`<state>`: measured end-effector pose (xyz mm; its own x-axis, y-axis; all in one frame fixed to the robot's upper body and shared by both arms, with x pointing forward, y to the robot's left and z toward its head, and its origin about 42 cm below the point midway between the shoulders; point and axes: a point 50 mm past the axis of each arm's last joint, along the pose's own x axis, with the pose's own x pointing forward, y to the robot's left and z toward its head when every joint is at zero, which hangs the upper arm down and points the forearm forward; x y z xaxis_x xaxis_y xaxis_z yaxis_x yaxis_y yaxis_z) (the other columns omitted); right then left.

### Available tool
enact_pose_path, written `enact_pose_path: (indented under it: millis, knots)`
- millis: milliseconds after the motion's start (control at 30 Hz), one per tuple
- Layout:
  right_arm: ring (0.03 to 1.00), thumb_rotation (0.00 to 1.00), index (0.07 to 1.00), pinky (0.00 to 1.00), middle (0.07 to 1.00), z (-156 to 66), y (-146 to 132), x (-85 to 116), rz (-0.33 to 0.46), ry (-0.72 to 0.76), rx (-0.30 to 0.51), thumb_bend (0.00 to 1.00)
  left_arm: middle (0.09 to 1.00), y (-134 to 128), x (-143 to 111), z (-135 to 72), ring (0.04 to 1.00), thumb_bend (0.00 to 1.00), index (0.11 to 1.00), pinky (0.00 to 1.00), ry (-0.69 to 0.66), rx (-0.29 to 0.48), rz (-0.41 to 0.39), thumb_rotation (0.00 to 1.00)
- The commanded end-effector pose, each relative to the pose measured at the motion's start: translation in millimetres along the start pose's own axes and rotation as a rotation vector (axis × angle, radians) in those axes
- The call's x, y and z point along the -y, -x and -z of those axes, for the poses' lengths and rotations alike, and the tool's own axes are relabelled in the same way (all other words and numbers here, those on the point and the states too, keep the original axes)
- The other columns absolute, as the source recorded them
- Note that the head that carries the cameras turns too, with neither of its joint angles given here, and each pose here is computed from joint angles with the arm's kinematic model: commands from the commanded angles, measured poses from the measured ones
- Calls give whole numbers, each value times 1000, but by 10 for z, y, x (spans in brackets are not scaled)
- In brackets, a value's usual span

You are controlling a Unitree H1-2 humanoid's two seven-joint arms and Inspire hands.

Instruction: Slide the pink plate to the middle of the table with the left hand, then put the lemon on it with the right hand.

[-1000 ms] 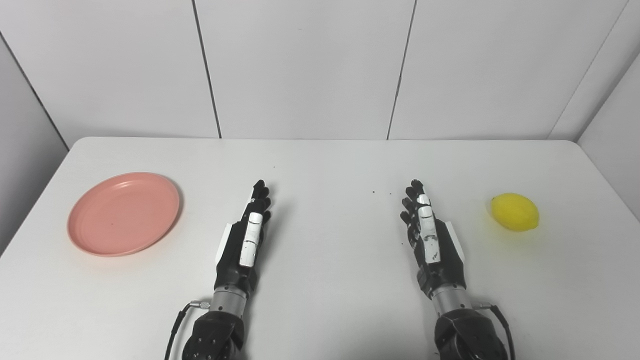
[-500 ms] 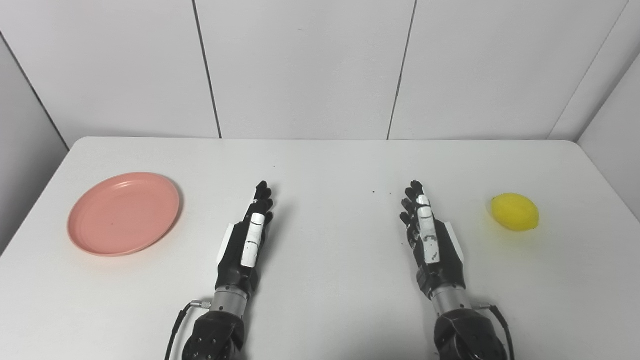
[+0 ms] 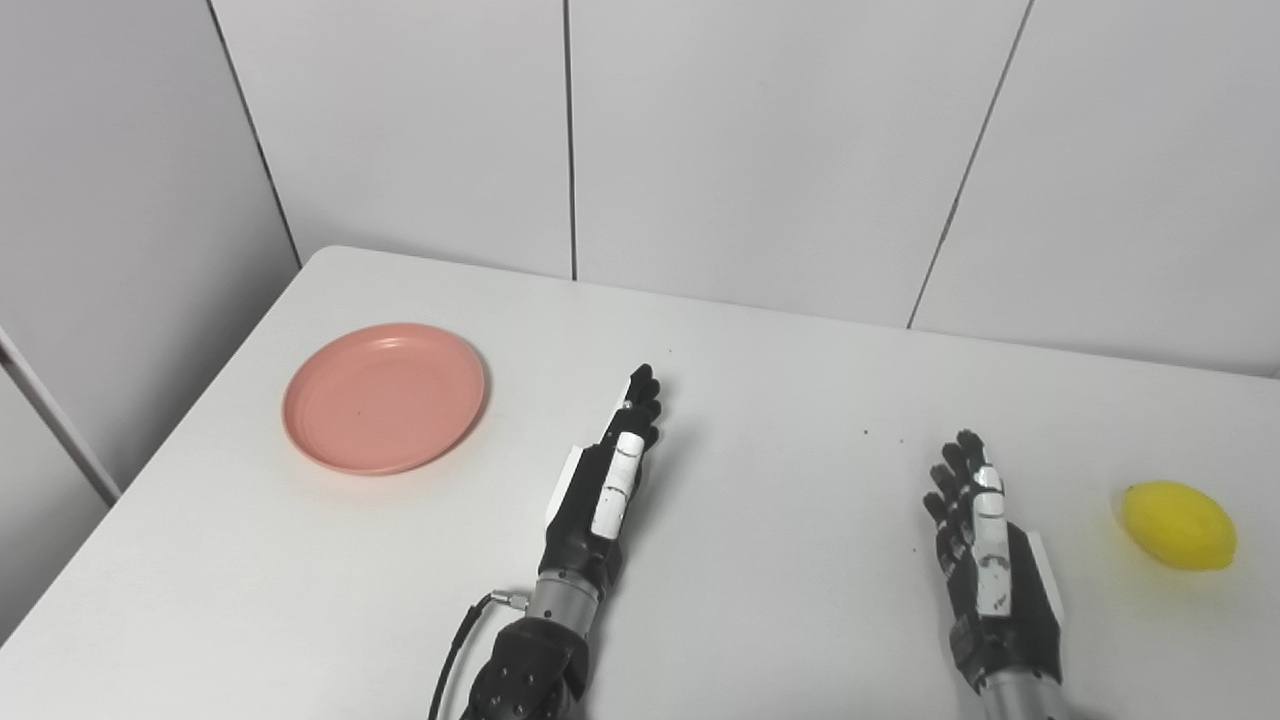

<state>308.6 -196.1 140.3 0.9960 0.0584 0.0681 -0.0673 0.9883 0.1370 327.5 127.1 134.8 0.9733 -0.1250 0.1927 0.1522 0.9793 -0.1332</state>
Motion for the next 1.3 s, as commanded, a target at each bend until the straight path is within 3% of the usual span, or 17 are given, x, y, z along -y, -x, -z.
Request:
enact_pose_path:
  millis: [0,233,433,533,633,733,1267]
  knots:
    - [1000,1000,1000,1000,1000,-135,-44,4,-22,-9,105,663,1000,-137,68,-180,1000,660,1000,1000,-9,115,-3,1000]
    - [1000,1000,1000,1000,1000,-144,-8,62,-18,-5,97,650,1000,-185,34,-304,1000,694,1000,1000,-111,146,-43,1000]
    - [1000,1000,1000,1000,1000,-165,22,72,-15,-1,91,631,994,-316,-169,-479,984,721,993,1000,-172,123,-73,1000]
    - [1000,1000,1000,1000,1000,-171,33,75,-16,4,85,639,942,-364,-258,-528,924,734,939,922,-171,130,-90,1000]
    - [1000,1000,1000,1000,1000,-179,39,70,-14,10,86,634,850,-448,-407,-638,830,778,852,818,-214,124,-136,1000]
    - [1000,1000,1000,1000,1000,-191,42,72,-21,12,91,634,810,-524,-540,-750,795,799,807,788,-272,146,-174,1000]
    - [1000,1000,1000,1000,1000,-210,54,132,-22,16,104,621,716,-788,-1366,-1355,717,830,715,810,-342,311,-468,1000]
